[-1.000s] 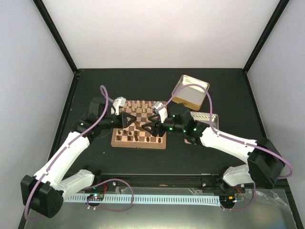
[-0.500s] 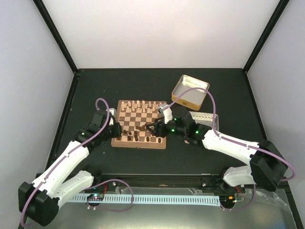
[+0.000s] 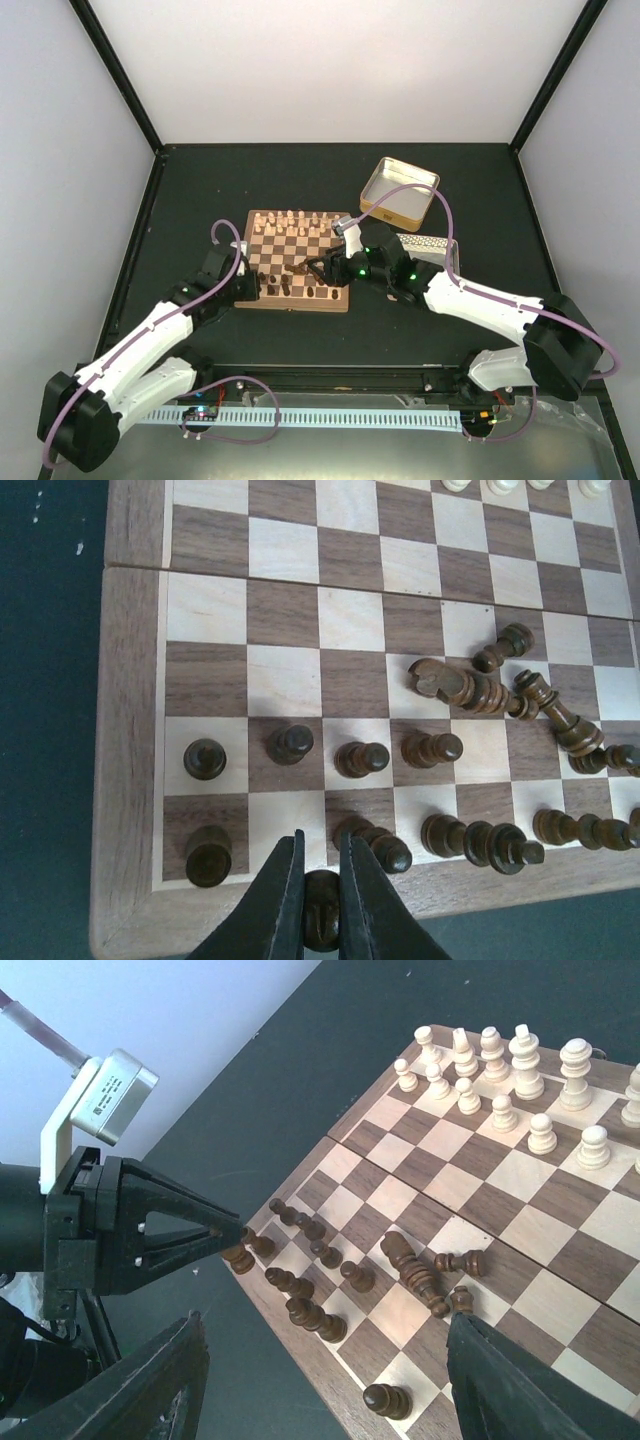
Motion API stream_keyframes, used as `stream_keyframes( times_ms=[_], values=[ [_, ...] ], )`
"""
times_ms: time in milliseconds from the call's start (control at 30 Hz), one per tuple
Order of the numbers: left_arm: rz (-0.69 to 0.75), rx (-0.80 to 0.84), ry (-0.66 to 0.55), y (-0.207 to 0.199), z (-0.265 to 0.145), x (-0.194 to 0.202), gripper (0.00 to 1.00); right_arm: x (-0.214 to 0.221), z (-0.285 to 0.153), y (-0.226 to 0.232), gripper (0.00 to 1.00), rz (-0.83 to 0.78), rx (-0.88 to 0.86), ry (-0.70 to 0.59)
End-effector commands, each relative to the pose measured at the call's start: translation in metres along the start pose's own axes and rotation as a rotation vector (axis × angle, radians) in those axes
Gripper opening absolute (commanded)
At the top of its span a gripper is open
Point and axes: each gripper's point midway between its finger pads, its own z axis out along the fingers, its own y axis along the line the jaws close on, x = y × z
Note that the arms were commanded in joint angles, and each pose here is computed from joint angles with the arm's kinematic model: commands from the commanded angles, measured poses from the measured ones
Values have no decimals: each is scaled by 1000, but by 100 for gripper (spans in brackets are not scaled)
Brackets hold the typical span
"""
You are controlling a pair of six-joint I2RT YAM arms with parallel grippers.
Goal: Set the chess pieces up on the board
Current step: Place the chess piece on the chessboard.
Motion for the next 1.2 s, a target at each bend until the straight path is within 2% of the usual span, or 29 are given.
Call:
stream_keyframes(
  times_ms=[0, 567, 900, 1167],
  values=[
    [10, 11, -62, -5, 5, -12, 1, -1, 2, -4, 66, 13, 19, -6],
    [74, 1, -73, 1, 24, -1, 8, -1, 4, -5, 66, 14, 23, 3],
    [94, -12, -90, 2, 25, -4, 8, -3, 4, -4, 66, 11, 26, 5],
    [92, -34, -72, 5, 29, -3, 13, -3, 4, -4, 66, 12, 26, 9]
  ],
)
